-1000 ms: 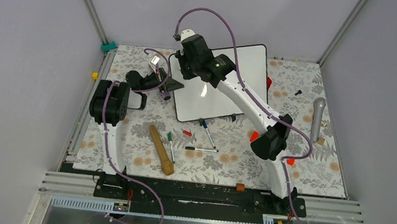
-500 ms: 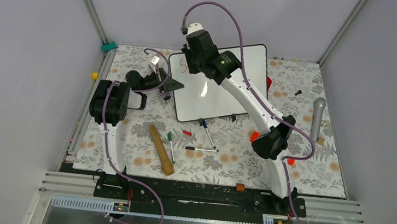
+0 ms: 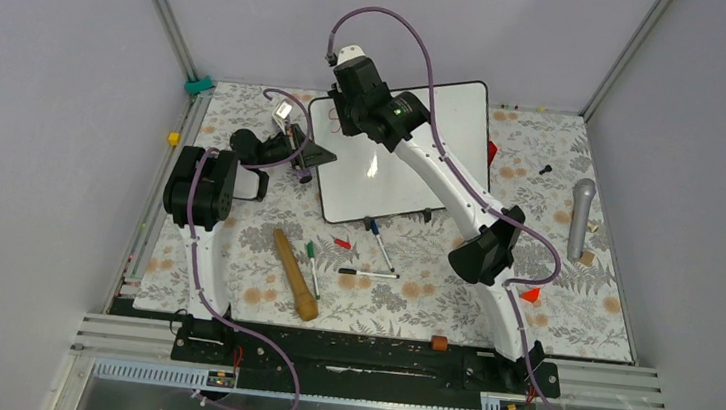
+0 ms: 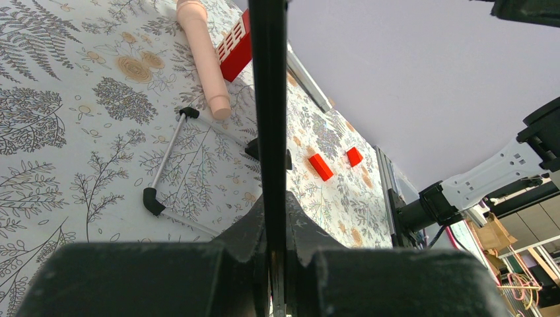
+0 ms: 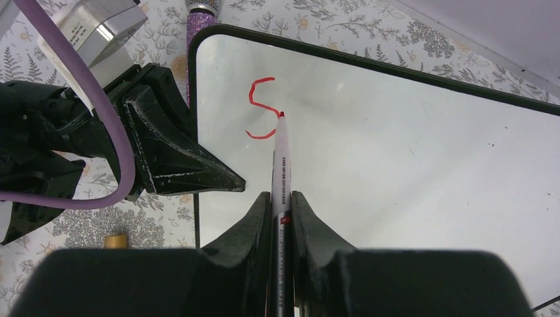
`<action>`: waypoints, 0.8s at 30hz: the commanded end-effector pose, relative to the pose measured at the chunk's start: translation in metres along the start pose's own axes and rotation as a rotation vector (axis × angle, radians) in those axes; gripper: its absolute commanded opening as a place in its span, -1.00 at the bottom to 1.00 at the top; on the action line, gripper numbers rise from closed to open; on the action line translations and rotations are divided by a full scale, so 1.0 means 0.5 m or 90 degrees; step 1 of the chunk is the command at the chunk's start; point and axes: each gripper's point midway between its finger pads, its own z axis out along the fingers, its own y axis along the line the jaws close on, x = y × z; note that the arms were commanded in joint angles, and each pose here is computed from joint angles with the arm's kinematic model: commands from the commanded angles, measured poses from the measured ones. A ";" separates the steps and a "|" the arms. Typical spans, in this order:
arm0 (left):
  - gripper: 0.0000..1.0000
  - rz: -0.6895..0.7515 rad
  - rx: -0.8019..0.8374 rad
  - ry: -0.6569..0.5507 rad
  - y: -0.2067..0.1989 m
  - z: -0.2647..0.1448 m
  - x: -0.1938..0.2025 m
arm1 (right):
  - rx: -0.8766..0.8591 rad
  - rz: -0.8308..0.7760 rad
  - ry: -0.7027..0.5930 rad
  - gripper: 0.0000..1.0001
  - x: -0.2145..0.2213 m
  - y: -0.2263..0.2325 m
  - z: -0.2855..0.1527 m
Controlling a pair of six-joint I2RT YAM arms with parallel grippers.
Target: Write a sentence on the whiteboard
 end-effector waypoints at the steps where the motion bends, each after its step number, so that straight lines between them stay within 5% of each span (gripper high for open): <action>1: -1.00 0.052 0.042 0.047 -0.026 0.000 0.028 | 0.012 0.003 -0.025 -1.00 -0.029 -0.016 -0.014; 24: -1.00 0.052 0.042 0.048 -0.027 0.000 0.028 | 0.038 -0.005 0.000 -1.00 0.000 -0.030 0.022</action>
